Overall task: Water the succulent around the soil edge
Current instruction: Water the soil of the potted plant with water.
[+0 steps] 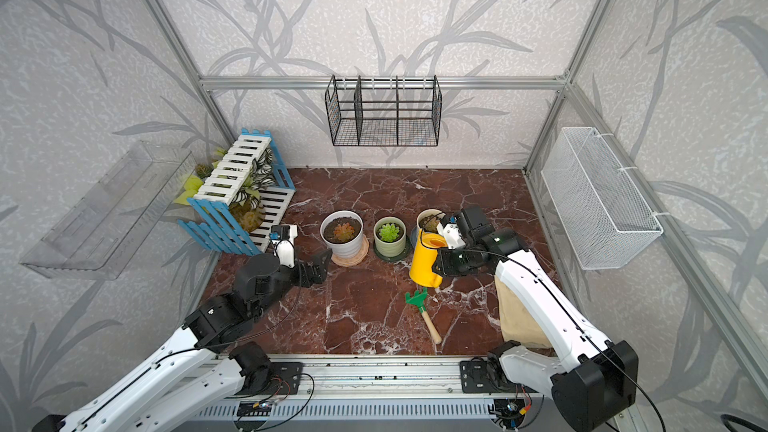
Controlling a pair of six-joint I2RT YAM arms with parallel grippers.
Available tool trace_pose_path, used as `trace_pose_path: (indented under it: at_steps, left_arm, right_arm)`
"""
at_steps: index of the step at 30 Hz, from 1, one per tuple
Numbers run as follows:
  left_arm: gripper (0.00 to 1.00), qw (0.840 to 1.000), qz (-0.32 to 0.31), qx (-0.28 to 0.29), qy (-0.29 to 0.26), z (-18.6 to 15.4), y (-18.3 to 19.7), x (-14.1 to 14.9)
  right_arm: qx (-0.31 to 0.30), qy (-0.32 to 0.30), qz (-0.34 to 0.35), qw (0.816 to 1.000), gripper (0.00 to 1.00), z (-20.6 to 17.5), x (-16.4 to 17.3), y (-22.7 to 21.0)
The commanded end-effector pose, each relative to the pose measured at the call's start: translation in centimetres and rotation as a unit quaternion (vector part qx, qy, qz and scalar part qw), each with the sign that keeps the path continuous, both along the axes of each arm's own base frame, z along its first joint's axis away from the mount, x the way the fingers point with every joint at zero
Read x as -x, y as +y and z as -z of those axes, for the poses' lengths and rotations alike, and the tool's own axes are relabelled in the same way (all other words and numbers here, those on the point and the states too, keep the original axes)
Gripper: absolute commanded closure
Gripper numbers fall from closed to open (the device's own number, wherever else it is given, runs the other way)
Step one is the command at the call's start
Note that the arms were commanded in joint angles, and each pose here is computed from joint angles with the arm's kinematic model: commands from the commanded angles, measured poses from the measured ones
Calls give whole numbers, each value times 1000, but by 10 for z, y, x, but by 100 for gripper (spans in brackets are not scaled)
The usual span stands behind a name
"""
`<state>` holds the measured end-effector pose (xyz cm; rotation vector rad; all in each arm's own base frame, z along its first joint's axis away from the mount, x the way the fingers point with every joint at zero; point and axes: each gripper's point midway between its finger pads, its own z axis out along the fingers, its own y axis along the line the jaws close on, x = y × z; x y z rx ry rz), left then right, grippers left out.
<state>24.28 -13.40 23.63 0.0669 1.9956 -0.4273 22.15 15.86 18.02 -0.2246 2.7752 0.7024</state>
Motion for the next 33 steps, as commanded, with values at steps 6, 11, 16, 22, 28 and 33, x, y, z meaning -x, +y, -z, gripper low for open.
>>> trace_pose_path:
  at_steps: [6, 11, 16, 22, 28, 33]
  left_arm:
    - [0, 1000, 3, 6, -9, -3, -1, -1]
    - [0, 1000, 4, 7, -9, -3, -1, -1]
    - [0, 1000, 4, 8, -9, -3, -1, -2]
    - [0, 1000, 4, 9, -8, -2, -1, -2]
    - [0, 1000, 4, 10, -7, -2, -1, -3]
    - [0, 1000, 5, 12, -7, -2, -1, -3]
  right_arm:
    - [5, -29, 18, 999, 100, -8, -3, -7]
    - [19, -30, 48, 998, 100, -7, -1, -25]
    - [9, -32, 49, 998, 100, -9, 0, -25]
    - [-25, -18, 16, 999, 100, -8, 1, -9]
    - [-34, -28, -7, 999, 100, -12, -4, 6]
    - [-29, -32, -6, 999, 100, -12, -7, 8]
